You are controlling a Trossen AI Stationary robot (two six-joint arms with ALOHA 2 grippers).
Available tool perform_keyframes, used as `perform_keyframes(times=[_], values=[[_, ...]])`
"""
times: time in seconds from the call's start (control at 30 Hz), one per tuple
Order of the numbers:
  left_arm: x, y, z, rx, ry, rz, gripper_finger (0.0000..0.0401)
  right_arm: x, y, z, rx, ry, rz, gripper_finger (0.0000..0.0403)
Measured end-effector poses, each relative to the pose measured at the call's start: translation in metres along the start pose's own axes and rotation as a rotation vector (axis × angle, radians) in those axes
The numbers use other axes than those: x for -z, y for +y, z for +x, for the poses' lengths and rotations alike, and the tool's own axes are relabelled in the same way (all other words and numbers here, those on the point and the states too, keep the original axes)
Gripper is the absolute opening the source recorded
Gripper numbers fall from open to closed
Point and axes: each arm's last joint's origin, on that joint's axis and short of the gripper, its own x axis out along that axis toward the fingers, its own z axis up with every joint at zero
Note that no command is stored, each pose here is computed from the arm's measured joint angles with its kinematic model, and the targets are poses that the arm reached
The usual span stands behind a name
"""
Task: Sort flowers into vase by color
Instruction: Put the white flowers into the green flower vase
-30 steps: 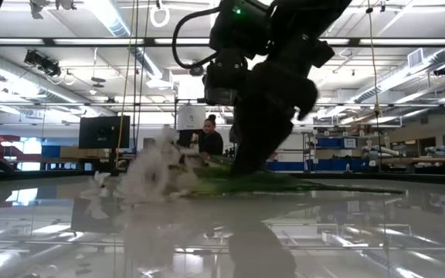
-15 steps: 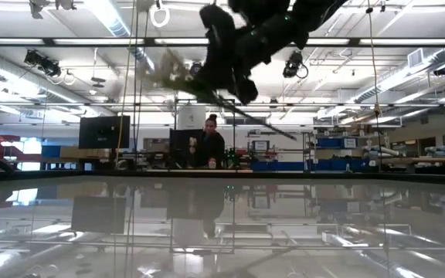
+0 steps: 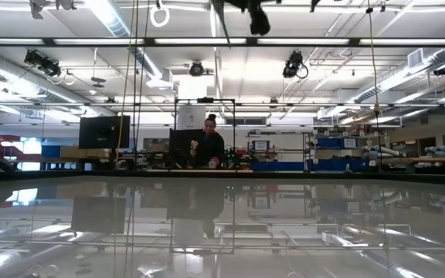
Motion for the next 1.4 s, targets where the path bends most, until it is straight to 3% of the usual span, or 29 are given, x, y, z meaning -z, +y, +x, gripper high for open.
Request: perform_keyframes(times=[0.3, 0.53, 0.73, 0.97, 1.07, 1.17, 1.27, 1.4], values=[[-0.013, 0.0, 0.005, 0.018, -0.083, 0.008, 0.0208, -0.035, 0.033, -0.025, -0.134, -0.232, 0.002, 0.0012], [-0.037, -0.009, 0.003, 0.125, -0.274, 0.036, 0.0208, -0.036, 0.056, -0.033, -0.239, -0.296, -0.006, 0.0012], [-0.047, -0.007, 0.005, 0.15, -0.332, 0.029, 0.0204, -0.032, 0.073, -0.038, -0.302, -0.312, -0.029, 0.0012], [-0.053, -0.014, 0.012, 0.26, -0.341, 0.082, 0.0139, -0.026, 0.086, -0.041, -0.341, -0.313, -0.046, 0.0012], [-0.052, -0.017, 0.016, 0.268, -0.328, 0.1, 0.0089, -0.025, 0.09, -0.042, -0.36, -0.313, -0.067, 0.0014], [-0.049, -0.015, 0.016, 0.253, -0.299, 0.127, 0.0028, -0.022, 0.094, -0.044, -0.383, -0.295, -0.148, 0.004], [-0.041, -0.012, 0.013, 0.197, -0.259, 0.147, 0.0017, -0.022, 0.093, -0.05, -0.331, -0.215, -0.188, 0.0084], [-0.029, -0.005, 0.0, 0.117, -0.217, 0.162, 0.0016, -0.03, 0.084, -0.07, -0.162, -0.087, -0.187, 0.0125]])
